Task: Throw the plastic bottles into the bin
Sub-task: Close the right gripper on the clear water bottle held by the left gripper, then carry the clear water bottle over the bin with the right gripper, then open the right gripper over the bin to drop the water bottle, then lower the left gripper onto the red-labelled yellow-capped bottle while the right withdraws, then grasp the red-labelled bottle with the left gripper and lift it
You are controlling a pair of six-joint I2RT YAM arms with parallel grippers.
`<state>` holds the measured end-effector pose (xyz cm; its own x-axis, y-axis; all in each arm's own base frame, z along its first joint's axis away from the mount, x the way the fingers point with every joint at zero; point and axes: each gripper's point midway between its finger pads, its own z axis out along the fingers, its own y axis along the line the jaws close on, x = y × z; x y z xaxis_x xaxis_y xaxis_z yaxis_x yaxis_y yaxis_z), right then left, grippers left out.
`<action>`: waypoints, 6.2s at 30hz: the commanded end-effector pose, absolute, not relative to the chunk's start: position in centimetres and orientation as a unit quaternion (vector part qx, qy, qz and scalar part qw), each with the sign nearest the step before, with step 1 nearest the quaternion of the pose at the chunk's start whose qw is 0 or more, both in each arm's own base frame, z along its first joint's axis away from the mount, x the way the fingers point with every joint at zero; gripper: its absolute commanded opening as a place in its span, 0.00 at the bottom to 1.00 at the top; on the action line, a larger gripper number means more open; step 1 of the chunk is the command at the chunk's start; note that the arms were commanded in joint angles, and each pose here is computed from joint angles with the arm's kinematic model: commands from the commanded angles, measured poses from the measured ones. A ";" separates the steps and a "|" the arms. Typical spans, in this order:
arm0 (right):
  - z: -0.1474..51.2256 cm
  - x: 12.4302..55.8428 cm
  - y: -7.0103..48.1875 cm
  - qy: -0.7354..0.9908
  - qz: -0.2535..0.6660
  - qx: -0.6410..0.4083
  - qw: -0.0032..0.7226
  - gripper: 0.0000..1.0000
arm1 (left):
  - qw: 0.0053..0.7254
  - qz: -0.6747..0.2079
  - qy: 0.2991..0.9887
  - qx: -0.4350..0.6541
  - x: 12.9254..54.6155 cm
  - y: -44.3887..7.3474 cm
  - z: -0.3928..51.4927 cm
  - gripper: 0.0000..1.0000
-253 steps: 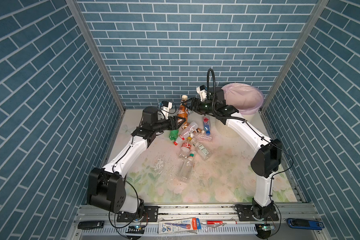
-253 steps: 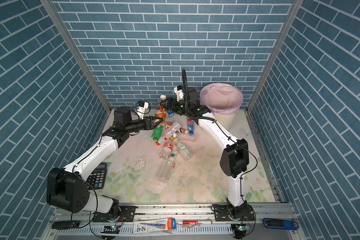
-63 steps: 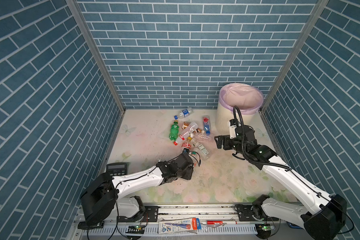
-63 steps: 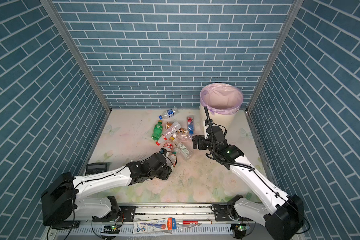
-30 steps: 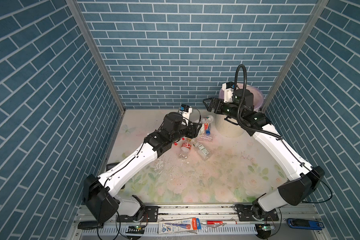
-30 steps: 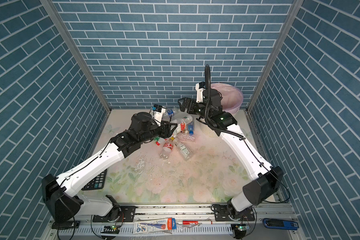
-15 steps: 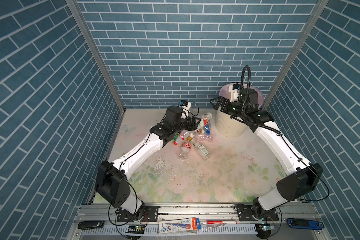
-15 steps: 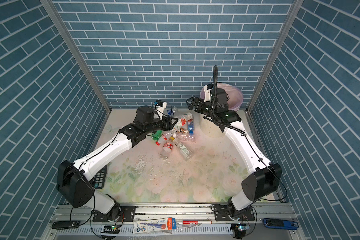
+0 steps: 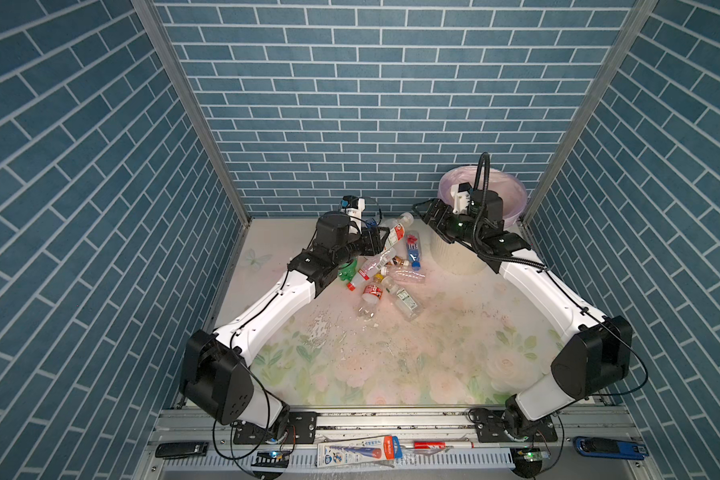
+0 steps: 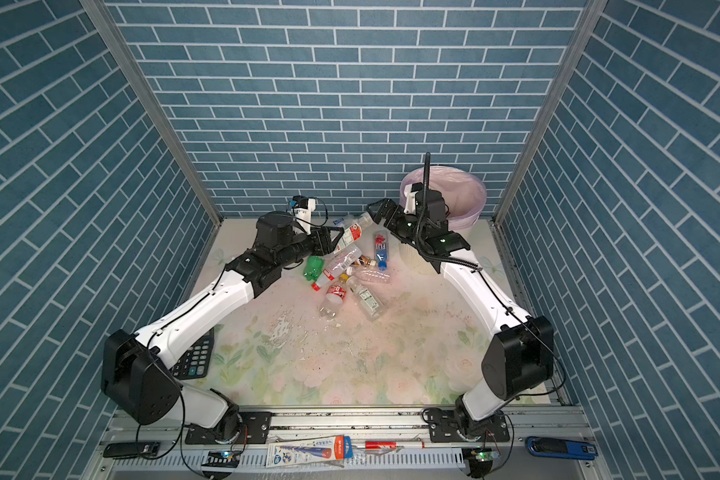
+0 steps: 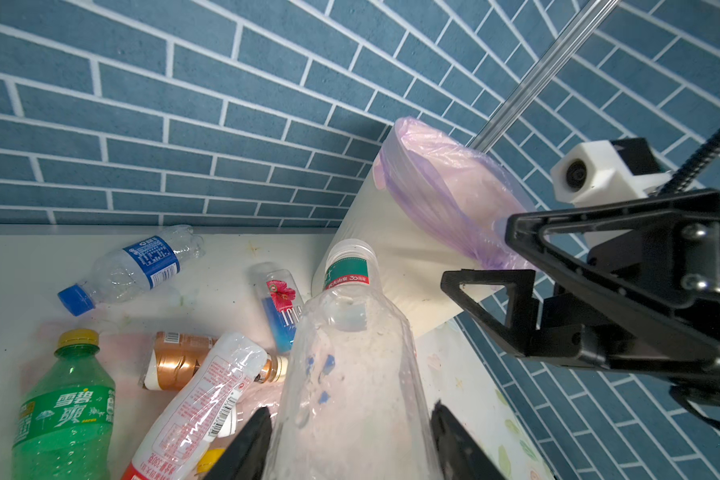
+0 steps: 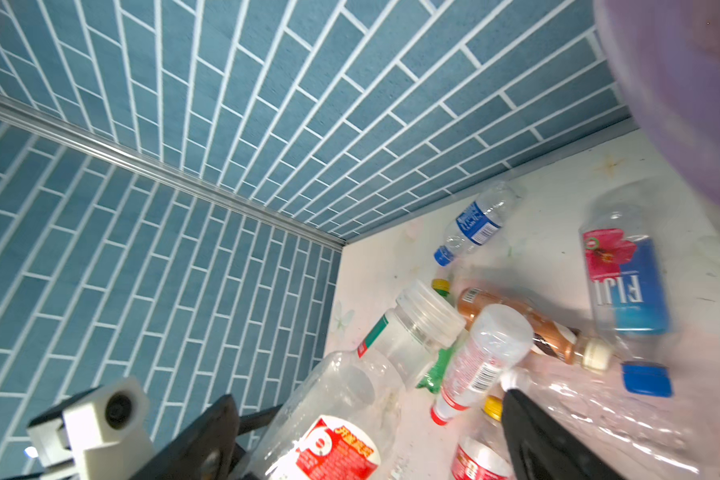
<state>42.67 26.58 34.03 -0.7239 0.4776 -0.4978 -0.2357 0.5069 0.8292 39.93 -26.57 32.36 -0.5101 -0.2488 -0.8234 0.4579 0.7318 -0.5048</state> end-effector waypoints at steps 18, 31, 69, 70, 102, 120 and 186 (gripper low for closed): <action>35.3 45.2 31.8 0.726 0.605 0.121 0.305 0.91 | 0.542 -0.395 0.740 0.051 40.0 -26.1 36.1 0.59; 35.7 46.6 34.0 0.708 0.631 0.123 0.293 0.65 | 0.533 -0.402 0.742 0.057 39.7 -26.4 35.1 0.60; 57.0 41.9 10.9 0.709 0.176 0.032 0.682 0.04 | 0.570 -0.433 0.687 0.122 39.2 -30.3 43.3 0.99; 58.2 41.4 9.4 0.696 0.161 0.044 0.698 0.04 | 0.570 -0.437 0.684 0.125 39.2 -30.7 43.7 0.99; 49.9 50.8 5.2 0.734 0.089 0.096 0.666 0.99 | 0.533 -0.455 0.701 0.131 39.5 -33.3 41.0 0.99; 48.5 48.1 8.2 0.758 0.142 0.059 0.634 0.99 | 0.477 -0.417 0.767 0.101 39.8 -32.6 36.5 0.99; 20.1 30.2 24.0 0.875 0.241 -0.067 0.413 0.99 | 0.269 -0.202 0.938 0.087 32.1 -24.2 4.0 0.65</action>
<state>30.06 23.71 21.20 -0.6336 0.0521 -0.7719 -0.3405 0.8771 0.3387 32.66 -24.23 4.08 -0.8432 0.0450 -0.5357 0.2580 0.9081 -0.3298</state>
